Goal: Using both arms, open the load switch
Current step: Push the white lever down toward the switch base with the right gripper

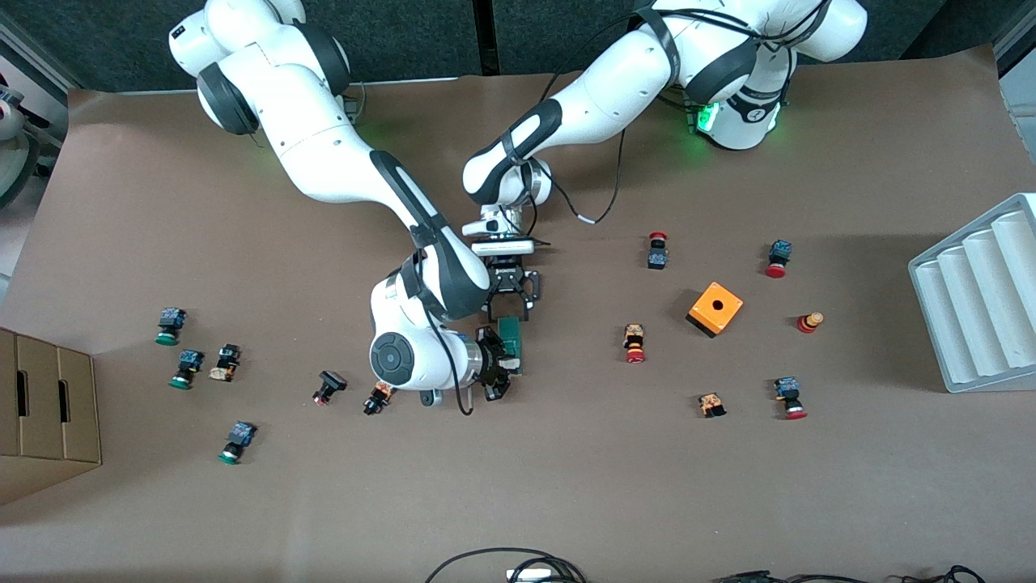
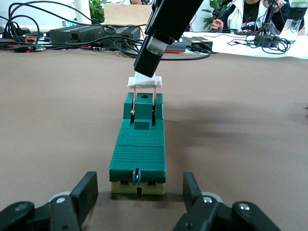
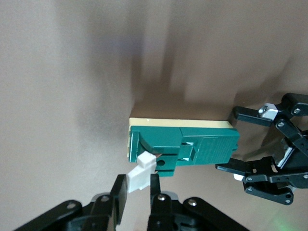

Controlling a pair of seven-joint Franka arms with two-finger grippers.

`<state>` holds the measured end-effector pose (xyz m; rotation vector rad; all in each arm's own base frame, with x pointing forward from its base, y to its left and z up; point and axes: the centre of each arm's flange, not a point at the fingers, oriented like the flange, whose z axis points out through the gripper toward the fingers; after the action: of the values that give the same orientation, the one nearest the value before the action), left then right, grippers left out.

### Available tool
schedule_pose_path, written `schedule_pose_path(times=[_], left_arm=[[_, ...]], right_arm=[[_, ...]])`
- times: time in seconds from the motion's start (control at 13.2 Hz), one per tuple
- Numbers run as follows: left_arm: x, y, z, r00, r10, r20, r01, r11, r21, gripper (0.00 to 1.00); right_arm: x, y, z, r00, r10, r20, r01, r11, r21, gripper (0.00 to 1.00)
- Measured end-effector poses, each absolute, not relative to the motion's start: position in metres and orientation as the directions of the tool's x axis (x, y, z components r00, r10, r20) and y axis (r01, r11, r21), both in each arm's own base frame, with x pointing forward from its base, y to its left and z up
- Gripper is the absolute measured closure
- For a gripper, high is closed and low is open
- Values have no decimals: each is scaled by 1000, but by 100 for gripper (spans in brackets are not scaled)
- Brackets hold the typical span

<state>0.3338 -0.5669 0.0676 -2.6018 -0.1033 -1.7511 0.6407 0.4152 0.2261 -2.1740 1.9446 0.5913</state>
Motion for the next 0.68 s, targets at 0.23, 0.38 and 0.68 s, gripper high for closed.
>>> schedule_pose_path(times=[0.23,0.38,0.68], left_arm=[[332,-568,68,377,54,925,55,-998,36,20],[331,-569,69,381,57,923,59,-998,38,20],[323,-574,70,388,62,920,61,-997,42,20]], right_arm=[[639,414,228,74,-915,-396,-980,-140,140,74],[636,413,231,74,-915,-397,-979,-142,144,74],[629,414,237,84,-912,-401,-976,-157,152,74]])
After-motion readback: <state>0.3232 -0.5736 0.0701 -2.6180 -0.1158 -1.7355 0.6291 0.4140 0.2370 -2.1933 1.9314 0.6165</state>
